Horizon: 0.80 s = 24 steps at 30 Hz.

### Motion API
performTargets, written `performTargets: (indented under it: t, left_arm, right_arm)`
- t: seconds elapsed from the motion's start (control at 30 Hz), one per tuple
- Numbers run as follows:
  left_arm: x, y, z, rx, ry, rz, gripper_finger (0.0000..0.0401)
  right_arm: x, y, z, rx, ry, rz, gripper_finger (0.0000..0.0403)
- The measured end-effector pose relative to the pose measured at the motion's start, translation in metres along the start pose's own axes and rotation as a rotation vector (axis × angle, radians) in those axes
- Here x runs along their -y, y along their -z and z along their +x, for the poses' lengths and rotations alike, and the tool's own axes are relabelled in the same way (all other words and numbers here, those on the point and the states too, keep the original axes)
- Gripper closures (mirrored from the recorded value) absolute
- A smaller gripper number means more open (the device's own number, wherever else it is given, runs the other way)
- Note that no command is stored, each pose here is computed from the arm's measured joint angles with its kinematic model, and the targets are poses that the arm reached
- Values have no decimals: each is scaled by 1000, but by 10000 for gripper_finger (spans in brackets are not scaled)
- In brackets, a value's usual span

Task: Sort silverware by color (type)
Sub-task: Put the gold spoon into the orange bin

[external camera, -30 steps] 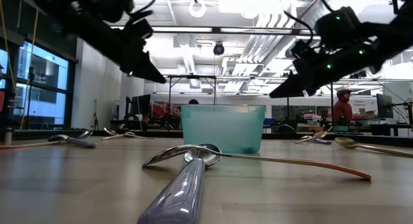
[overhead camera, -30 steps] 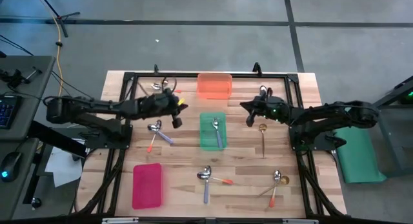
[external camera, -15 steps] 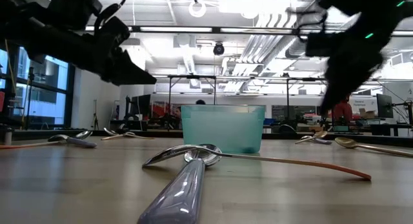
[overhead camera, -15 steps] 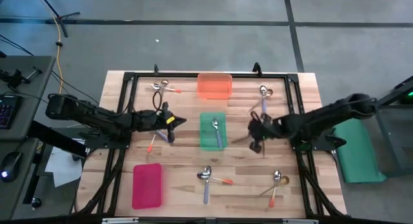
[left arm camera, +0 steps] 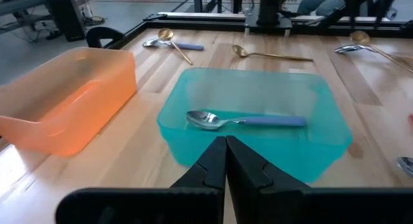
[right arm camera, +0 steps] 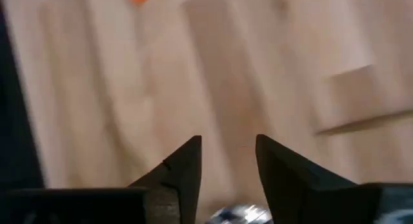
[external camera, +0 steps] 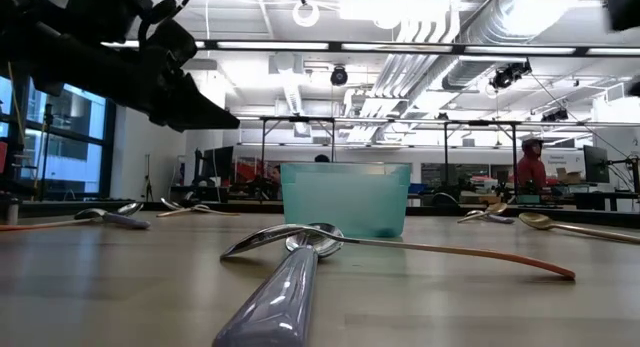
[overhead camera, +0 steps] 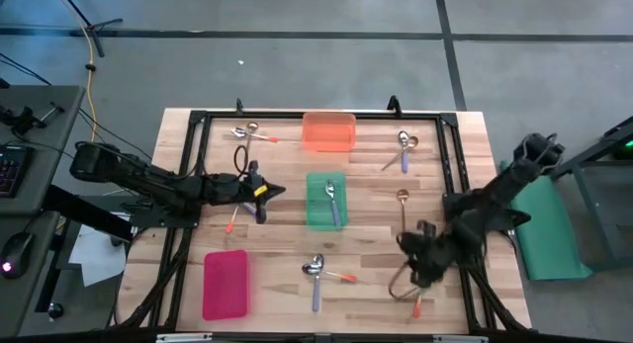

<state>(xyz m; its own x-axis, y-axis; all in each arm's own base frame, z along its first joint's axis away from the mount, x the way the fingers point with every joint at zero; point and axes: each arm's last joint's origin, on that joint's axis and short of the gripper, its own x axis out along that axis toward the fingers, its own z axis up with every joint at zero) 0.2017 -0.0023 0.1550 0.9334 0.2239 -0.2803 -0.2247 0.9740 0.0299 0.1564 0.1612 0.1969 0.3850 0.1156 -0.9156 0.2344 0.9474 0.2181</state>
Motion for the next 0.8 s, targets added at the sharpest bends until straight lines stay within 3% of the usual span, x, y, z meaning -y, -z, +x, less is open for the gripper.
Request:
performTargets:
  t: [0.13, 0.4, 0.8]
  left_arm:
    - [2, 0, -1, 1, 11, 3, 400]
    - [7, 0, -2, 0, 30, 11, 400]
    - [11, 2, -3, -14, 43, 30, 400]
  right_arm:
    - [-30, 12, 6, -39, 5, -78, 265]
    - [-63, 19, 42, -219, 141, -191, 265]
    - [-67, 10, 70, -377, 170, -256, 265]
